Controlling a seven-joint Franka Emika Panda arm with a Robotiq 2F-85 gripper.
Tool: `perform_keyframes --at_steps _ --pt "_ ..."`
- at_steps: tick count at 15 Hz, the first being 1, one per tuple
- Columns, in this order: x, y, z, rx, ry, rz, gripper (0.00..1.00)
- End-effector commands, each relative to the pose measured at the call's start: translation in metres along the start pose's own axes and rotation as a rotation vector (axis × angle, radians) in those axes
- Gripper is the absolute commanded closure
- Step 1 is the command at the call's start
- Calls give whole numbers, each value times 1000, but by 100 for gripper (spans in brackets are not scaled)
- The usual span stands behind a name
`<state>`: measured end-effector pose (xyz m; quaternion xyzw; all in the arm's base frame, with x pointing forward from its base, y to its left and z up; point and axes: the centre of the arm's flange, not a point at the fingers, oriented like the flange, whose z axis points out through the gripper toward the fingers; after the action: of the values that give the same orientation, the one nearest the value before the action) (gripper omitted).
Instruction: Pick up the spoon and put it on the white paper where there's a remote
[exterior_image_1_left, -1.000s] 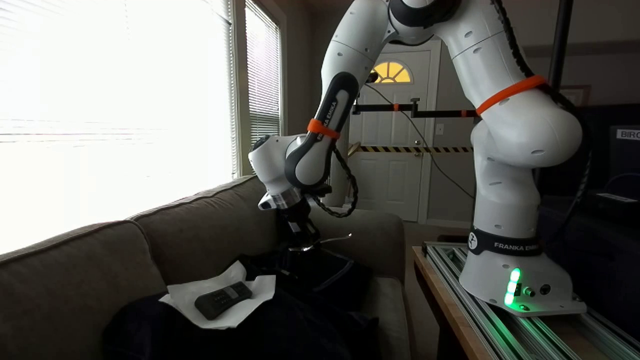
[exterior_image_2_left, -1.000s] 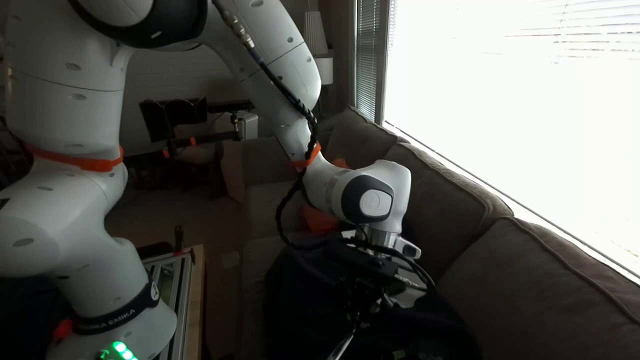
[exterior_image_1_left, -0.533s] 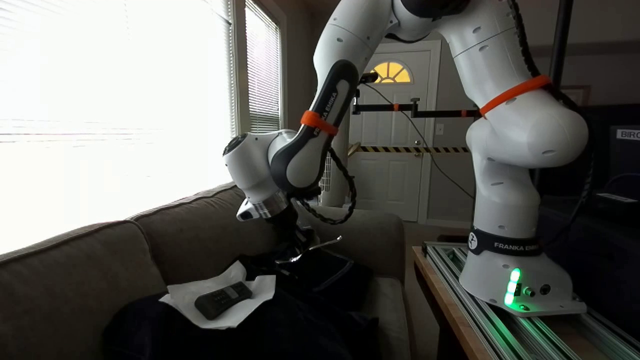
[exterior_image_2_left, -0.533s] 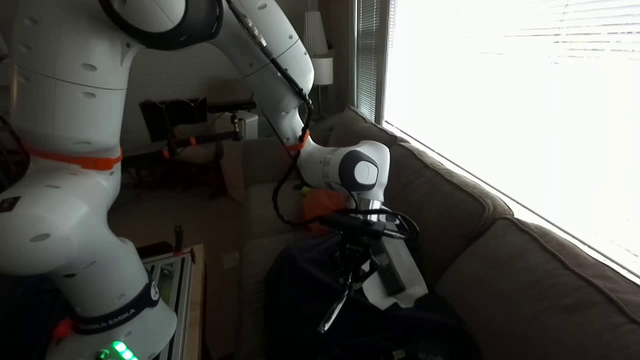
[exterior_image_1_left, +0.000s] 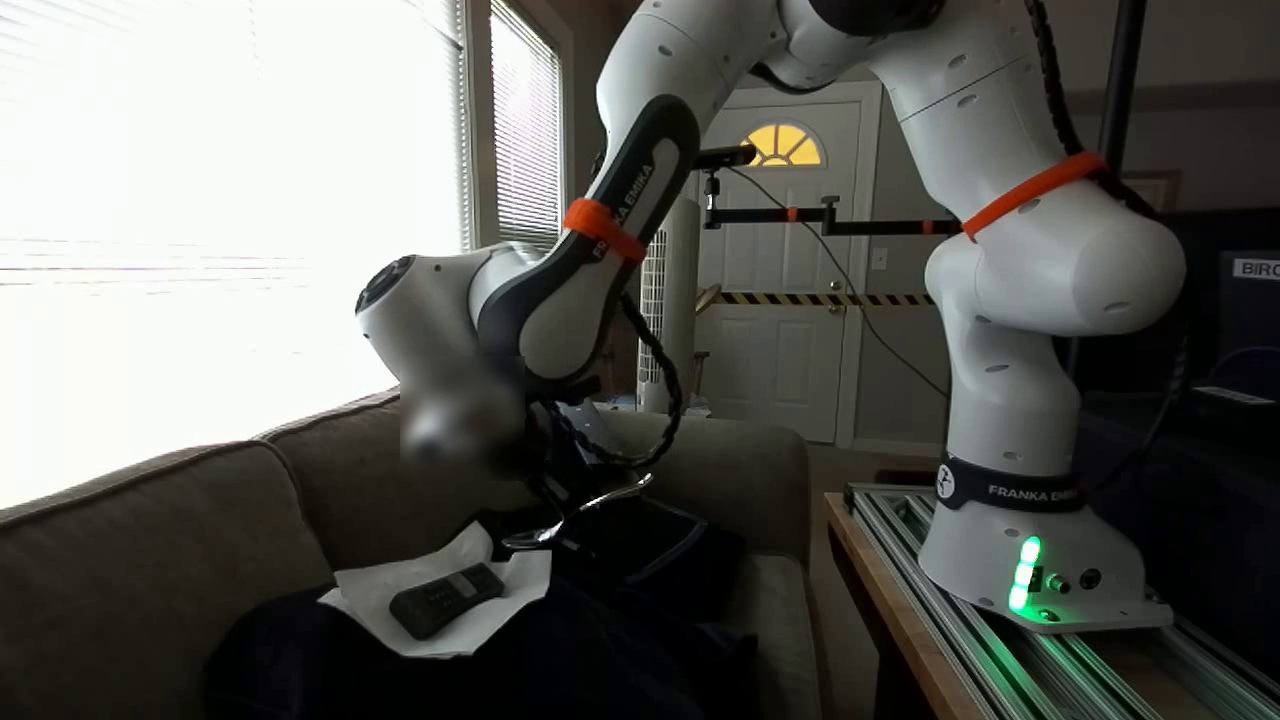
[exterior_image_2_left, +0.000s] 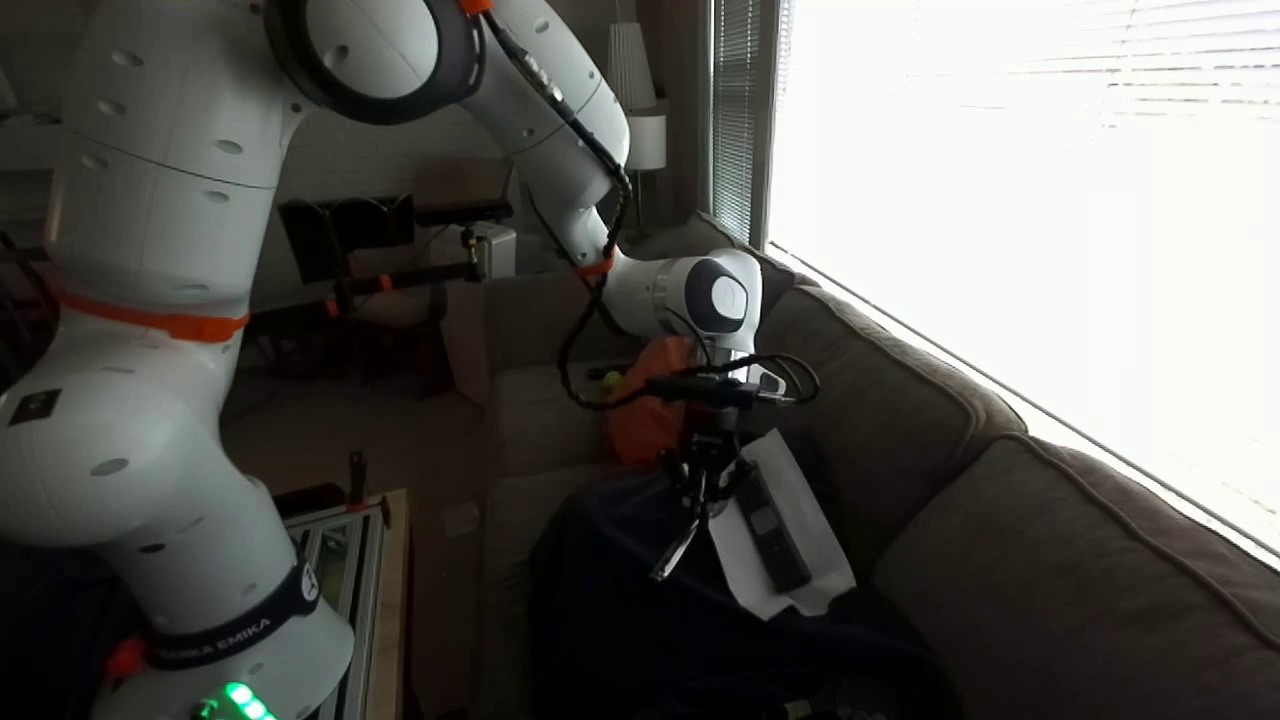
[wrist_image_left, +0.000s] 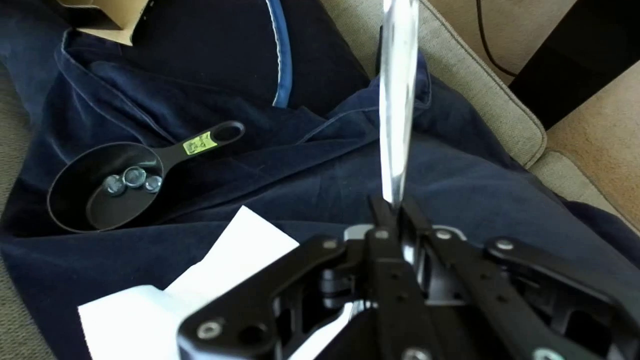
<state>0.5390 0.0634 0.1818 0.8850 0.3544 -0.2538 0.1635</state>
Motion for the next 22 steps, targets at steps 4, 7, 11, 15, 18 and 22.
perform_keyframes --at_steps 4,7,11,15,18,22 --pt "66 -6 -9 -9 -76 44 98" --pt "89 -12 -13 -21 -89 51 98" --pt "107 -22 -24 -75 -79 97 98" --pt "119 -26 -30 -83 -72 99 98" --pt "122 -29 -29 -89 -80 56 98" --pt "115 -32 -31 -80 -49 -102 98"
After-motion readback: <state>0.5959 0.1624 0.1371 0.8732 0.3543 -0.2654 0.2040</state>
